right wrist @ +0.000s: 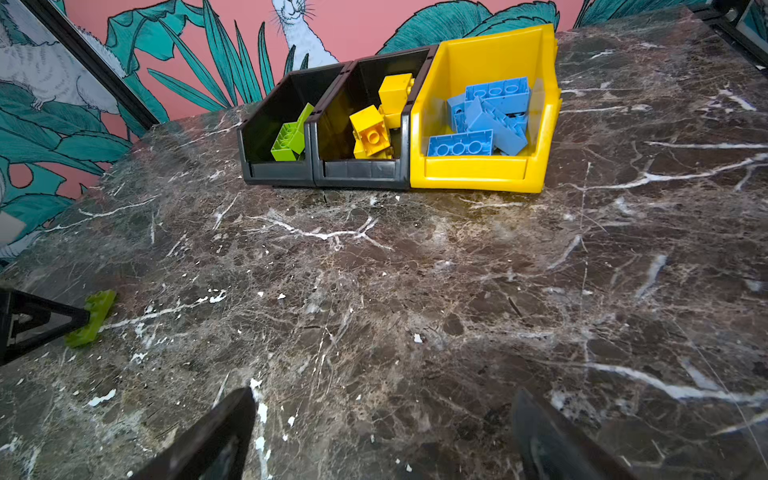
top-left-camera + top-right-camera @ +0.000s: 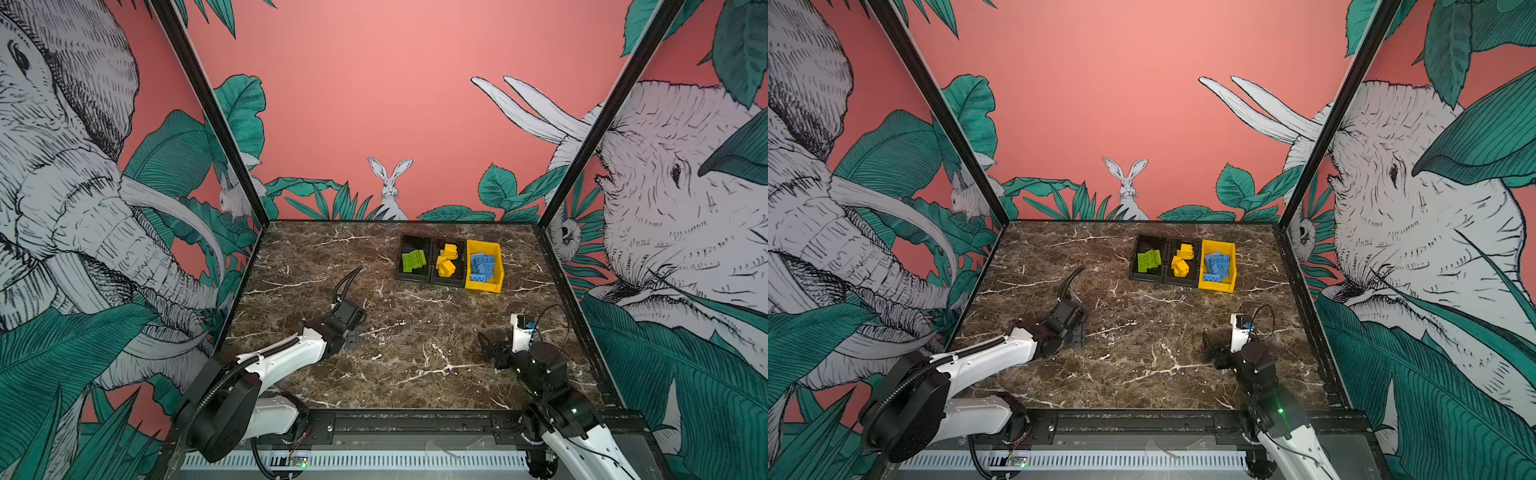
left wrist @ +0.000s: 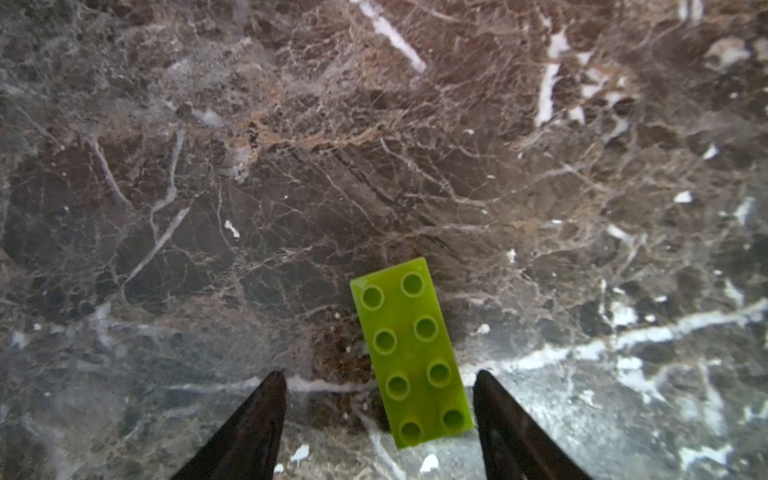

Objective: Sort the legos into containers by color
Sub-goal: 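Move the left gripper back over the loose lime-green brick, then lower the left gripper and grasp the lime-green brick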

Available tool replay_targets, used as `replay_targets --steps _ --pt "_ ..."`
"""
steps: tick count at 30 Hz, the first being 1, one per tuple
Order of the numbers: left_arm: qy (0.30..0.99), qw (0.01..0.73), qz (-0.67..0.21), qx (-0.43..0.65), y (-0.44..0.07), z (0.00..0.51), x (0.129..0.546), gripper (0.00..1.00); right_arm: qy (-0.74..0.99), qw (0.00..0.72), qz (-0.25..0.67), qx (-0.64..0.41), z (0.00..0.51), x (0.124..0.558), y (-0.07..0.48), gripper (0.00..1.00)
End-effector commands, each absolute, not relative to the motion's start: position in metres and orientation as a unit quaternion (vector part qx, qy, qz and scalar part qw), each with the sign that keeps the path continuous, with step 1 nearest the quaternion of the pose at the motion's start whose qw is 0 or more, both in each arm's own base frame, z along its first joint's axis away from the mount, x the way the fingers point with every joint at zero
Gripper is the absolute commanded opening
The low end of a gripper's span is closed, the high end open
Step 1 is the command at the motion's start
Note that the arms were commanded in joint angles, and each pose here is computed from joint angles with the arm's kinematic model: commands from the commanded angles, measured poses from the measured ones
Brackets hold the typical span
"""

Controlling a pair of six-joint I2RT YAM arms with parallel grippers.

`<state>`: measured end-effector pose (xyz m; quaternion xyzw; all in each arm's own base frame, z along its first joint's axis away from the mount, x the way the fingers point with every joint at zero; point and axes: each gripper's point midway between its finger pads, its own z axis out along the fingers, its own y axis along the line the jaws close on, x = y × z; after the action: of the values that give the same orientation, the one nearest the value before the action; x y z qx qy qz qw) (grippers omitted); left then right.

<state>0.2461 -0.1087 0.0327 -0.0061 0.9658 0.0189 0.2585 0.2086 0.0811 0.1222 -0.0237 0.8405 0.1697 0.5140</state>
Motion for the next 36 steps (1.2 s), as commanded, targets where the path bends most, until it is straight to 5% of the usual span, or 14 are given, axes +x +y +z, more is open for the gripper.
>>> replay_targets --steps 1,11,20,36 --pt "0.964 0.265 0.0 -0.022 -0.112 0.027 0.25 0.7 0.841 0.513 0.172 -0.022 0.119 0.21 0.082 0.95" --pt "0.969 0.247 -0.011 -0.01 -0.124 0.006 0.256 0.58 0.841 0.513 0.171 -0.021 0.119 0.21 0.082 0.95" --pt "0.97 0.243 -0.012 0.004 -0.132 0.012 0.263 0.35 0.84 0.514 0.171 -0.021 0.12 0.21 0.081 0.95" --pt "0.956 0.291 -0.008 0.041 -0.145 0.051 0.294 0.2 0.838 0.517 0.171 -0.019 0.121 0.209 0.08 0.95"
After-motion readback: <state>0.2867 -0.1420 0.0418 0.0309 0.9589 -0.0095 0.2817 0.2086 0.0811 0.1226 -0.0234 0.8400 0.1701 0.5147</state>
